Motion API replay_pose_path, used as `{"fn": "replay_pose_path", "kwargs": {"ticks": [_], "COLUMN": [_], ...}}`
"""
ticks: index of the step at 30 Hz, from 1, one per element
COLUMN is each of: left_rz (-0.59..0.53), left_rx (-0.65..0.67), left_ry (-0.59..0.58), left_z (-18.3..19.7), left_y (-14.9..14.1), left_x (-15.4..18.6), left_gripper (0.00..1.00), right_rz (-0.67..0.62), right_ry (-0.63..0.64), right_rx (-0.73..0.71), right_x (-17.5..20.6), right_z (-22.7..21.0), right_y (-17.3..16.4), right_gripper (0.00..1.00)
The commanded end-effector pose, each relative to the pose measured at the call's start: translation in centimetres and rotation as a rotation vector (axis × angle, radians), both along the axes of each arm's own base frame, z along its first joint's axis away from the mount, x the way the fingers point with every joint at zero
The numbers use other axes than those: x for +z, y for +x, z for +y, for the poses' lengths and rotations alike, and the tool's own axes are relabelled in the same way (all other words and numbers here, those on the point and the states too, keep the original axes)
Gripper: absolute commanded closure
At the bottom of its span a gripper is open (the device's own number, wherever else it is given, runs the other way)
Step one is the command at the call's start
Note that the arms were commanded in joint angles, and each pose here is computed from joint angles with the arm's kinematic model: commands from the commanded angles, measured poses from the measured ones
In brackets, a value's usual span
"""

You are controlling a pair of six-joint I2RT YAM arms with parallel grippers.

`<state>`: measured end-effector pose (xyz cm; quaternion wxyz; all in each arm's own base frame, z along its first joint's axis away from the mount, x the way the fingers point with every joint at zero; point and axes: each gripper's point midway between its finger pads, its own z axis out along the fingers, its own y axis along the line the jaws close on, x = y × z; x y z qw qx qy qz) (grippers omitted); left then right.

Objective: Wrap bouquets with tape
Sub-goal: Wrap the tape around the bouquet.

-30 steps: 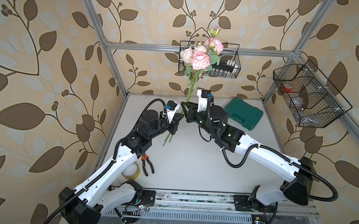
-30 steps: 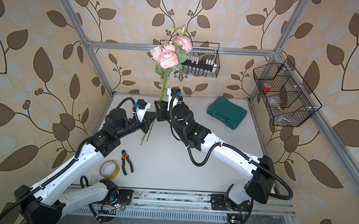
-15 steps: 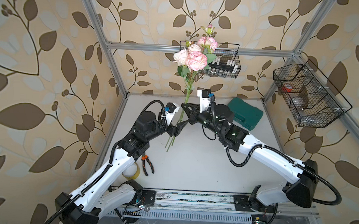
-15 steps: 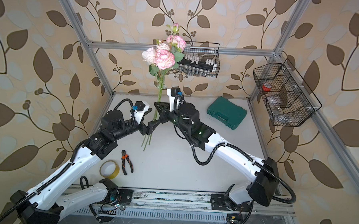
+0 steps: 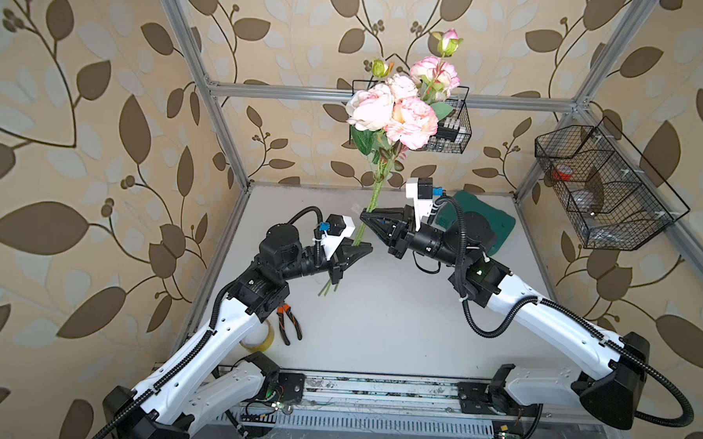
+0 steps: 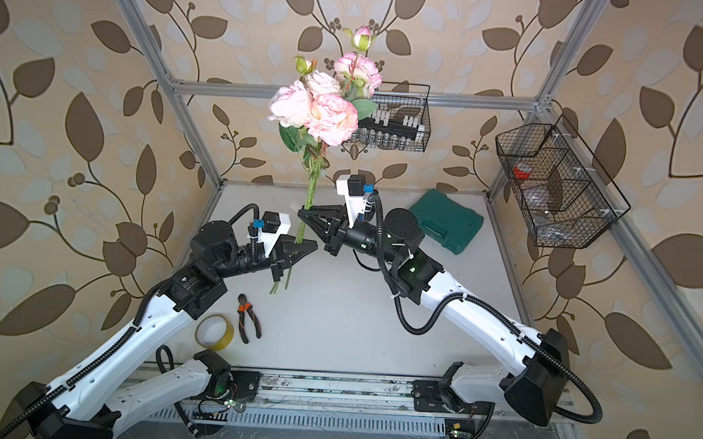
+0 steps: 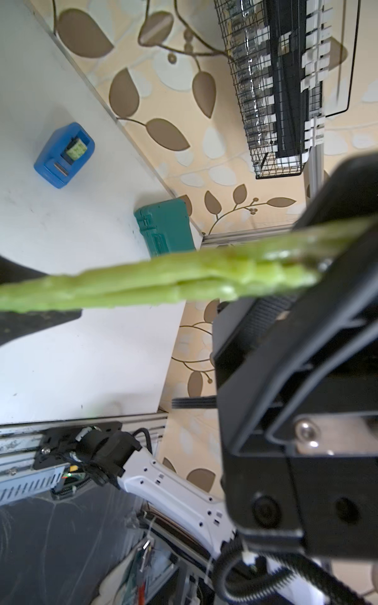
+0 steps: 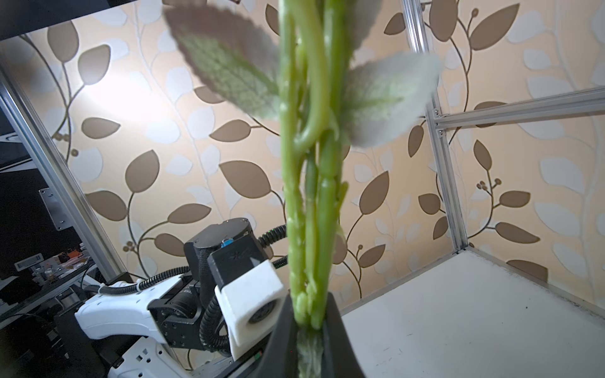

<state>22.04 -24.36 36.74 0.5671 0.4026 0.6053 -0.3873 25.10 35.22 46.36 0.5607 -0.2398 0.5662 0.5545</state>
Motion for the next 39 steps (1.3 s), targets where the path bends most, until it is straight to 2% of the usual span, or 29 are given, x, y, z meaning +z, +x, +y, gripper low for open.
{"fn": "replay_pose_path", "kwargs": {"ticks": [1, 3, 9, 14, 17, 20, 23, 24, 25, 26, 28, 30, 31, 34, 36, 39], "left_rz": [-0.118, -0.101, -0.066, -0.097, -0.122, -0.135, -0.148, -0.148, -0.149, -0.149, -0.145, -0.135, -0.130, -0.104, -0.096, -0.090], "left_rx": [0.021, 0.064, 0.342, 0.523, 0.551, 0.581, 0.582, 0.585, 0.578, 0.559, 0.546, 0.527, 0.490, 0.275, 0.153, 0.071], "left_ry": [-0.021, 0.023, 0.083, 0.090, 0.097, 0.101, 0.107, 0.103, 0.101, 0.096, 0.064, 0.019, 0.012, 0.009, -0.010, -0.060], "left_z": [0.4, 0.5, 2.3, 4.1, 4.3, 4.6, 4.6, 4.6, 4.5, 4.3, 4.2, 4.4, 4.1, 2.2, 1.2, 0.8], "left_y": [-0.1, 1.0, 6.0, 8.1, 8.5, 8.8, 8.8, 8.8, 8.8, 8.5, 8.1, 7.3, 6.7, 3.5, 1.4, -0.2], "left_x": [2.4, 1.5, -0.3, 0.0, 0.6, 0.7, 0.7, 0.8, 0.9, 1.0, 1.4, 1.9, 2.0, 2.3, 2.5, 3.1], "left_gripper": [1.00, 1.00, 1.00, 1.00, 1.00, 1.00, 1.00, 1.00, 1.00, 1.00, 0.68, 0.54, 0.53, 0.55, 0.64, 0.66], "right_rz": [0.046, 0.100, 0.164, 0.207, 0.233, 0.256, 0.261, 0.260, 0.255, 0.249, 0.226, 0.188, 0.169, 0.077, -0.002, -0.089], "right_ry": [0.025, 0.010, -0.055, -0.077, -0.081, -0.091, -0.084, -0.085, -0.080, -0.075, -0.068, -0.047, -0.030, -0.005, -0.001, 0.013], "right_rx": [-0.208, -0.331, -0.543, -0.560, -0.543, -0.533, -0.506, -0.495, -0.480, -0.463, -0.437, -0.364, -0.329, -0.147, -0.029, 0.060], "right_x": [0.2, -0.4, -2.4, -3.8, -4.4, -4.7, -4.4, -4.3, -4.0, -3.7, -3.1, -2.2, -1.6, 0.0, 0.9, 1.9], "right_z": [-1.8, -2.4, -2.1, -0.4, 0.8, 1.7, 2.6, 2.9, 3.1, 3.2, 2.7, 2.0, 1.4, 0.3, -0.2, -1.1], "right_y": [2.2, 3.9, 7.8, 9.6, 10.3, 10.9, 11.0, 11.0, 10.9, 10.6, 10.2, 9.1, 8.6, 5.7, 3.2, 0.0], "right_gripper": [0.86, 0.74, 0.75, 0.75, 0.71, 0.71, 0.82, 0.87, 0.97, 1.00, 1.00, 1.00, 1.00, 1.00, 1.00, 1.00]}}
